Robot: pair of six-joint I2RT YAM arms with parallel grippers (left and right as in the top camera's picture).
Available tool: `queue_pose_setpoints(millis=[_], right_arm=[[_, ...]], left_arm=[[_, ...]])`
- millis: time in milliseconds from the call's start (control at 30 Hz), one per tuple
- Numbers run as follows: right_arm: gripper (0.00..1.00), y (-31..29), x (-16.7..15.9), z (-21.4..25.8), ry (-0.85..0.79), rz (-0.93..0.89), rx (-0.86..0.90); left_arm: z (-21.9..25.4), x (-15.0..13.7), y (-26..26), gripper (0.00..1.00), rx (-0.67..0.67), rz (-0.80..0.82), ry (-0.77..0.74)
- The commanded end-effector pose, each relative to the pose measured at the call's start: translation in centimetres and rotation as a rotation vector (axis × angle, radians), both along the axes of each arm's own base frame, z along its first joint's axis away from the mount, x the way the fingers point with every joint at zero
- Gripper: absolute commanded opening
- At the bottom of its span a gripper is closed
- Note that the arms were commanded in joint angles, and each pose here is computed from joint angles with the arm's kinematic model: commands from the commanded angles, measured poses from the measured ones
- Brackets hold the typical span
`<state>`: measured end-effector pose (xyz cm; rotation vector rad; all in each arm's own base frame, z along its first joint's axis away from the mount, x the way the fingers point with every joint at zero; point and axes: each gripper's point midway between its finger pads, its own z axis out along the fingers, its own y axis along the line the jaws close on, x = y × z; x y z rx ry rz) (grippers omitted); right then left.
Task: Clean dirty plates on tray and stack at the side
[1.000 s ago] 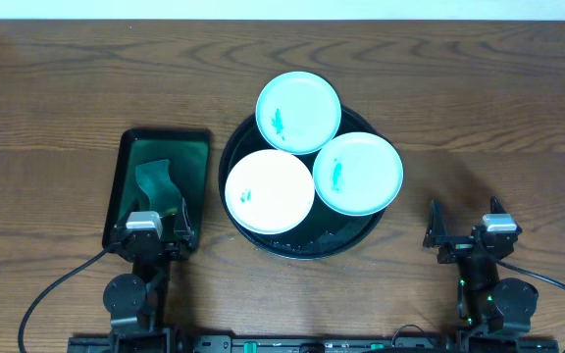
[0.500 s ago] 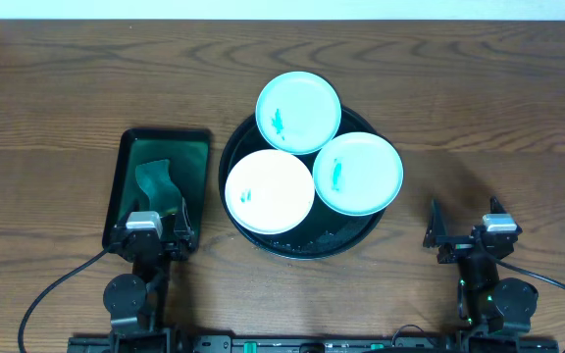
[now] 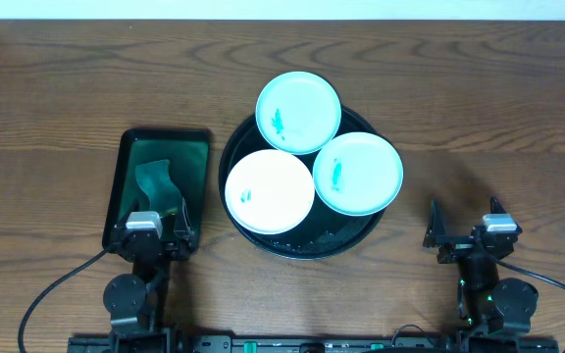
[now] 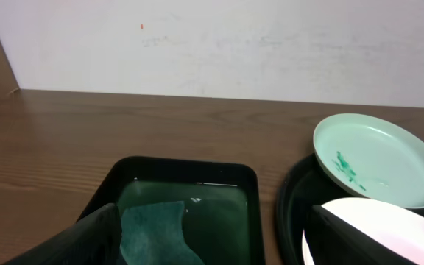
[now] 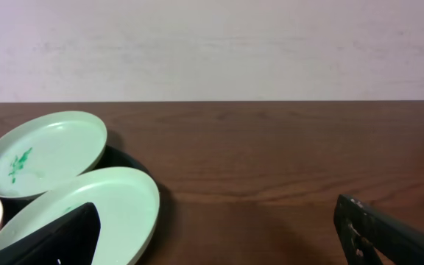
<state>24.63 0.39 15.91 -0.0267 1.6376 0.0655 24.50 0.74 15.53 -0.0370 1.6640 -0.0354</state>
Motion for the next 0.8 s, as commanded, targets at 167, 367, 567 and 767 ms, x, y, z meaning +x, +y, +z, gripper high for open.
queue_pose_setpoints(millis=[167,367,567,767], right_arm=[[0.99,-0.3,0.0,-0.1,0.004,-0.011,-0.007],[0.99,-0.3,0.0,-0.1,0.003,-0.011,-0.007],[0.99,-0.3,0.0,-0.1,0.003,-0.011,-0.007],[0.99,-0.3,0.0,-0.1,0.004,-0.011,-0.007]], left_arm=[[4.3,-2.6,-9.2,0.8,-0.201,-0.561,-0.134],[12.2,-4.8,-9.2,0.8,-0.068,-0.581,-0.477],[17.1,-3.0,-4.7,0.8,-0.054,-0.276,-0.452],[11.4,2.6,-2.3,0.8,-0.084,-0.14,0.235]])
